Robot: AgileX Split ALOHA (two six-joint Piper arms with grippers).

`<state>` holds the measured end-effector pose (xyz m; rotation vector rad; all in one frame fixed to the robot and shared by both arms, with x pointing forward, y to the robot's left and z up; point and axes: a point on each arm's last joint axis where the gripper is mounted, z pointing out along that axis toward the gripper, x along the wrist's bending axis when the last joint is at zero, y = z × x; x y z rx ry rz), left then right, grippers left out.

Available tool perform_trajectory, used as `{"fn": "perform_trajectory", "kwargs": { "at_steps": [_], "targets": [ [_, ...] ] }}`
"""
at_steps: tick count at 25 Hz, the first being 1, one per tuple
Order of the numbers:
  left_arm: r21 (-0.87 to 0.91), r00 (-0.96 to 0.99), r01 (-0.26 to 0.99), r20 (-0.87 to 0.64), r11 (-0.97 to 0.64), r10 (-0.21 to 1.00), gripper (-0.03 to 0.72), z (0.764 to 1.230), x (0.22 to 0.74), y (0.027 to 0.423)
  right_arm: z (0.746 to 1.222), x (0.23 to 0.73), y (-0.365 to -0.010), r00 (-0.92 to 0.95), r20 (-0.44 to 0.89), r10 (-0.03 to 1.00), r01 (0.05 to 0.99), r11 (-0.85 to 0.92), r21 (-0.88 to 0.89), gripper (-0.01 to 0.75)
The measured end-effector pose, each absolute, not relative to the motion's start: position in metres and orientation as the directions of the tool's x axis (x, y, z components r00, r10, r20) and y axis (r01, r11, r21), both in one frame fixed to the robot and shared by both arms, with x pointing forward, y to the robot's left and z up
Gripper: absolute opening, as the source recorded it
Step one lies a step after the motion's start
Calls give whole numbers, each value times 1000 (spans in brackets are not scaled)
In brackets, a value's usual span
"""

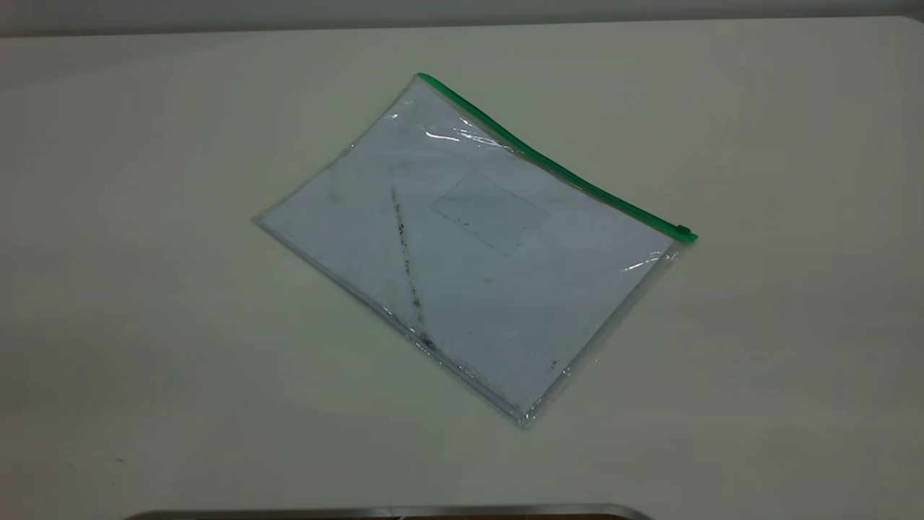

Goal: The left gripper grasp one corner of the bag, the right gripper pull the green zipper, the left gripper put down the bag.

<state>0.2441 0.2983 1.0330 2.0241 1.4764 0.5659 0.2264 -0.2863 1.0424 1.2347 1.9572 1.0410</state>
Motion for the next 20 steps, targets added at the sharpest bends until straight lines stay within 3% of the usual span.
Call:
{"fn": "perform_trajectory", "kwargs": {
  "at_steps": [14, 20],
  "targets": [
    [667, 270, 716, 8, -206, 963, 588, 1033, 244, 300, 1042, 226, -286, -391, -74, 917, 451, 261, 854, 569],
    [723, 80, 688, 10, -63, 997, 588, 1033, 233, 302, 1042, 226, -286, -391, -74, 917, 451, 261, 854, 569]
  ]
}}
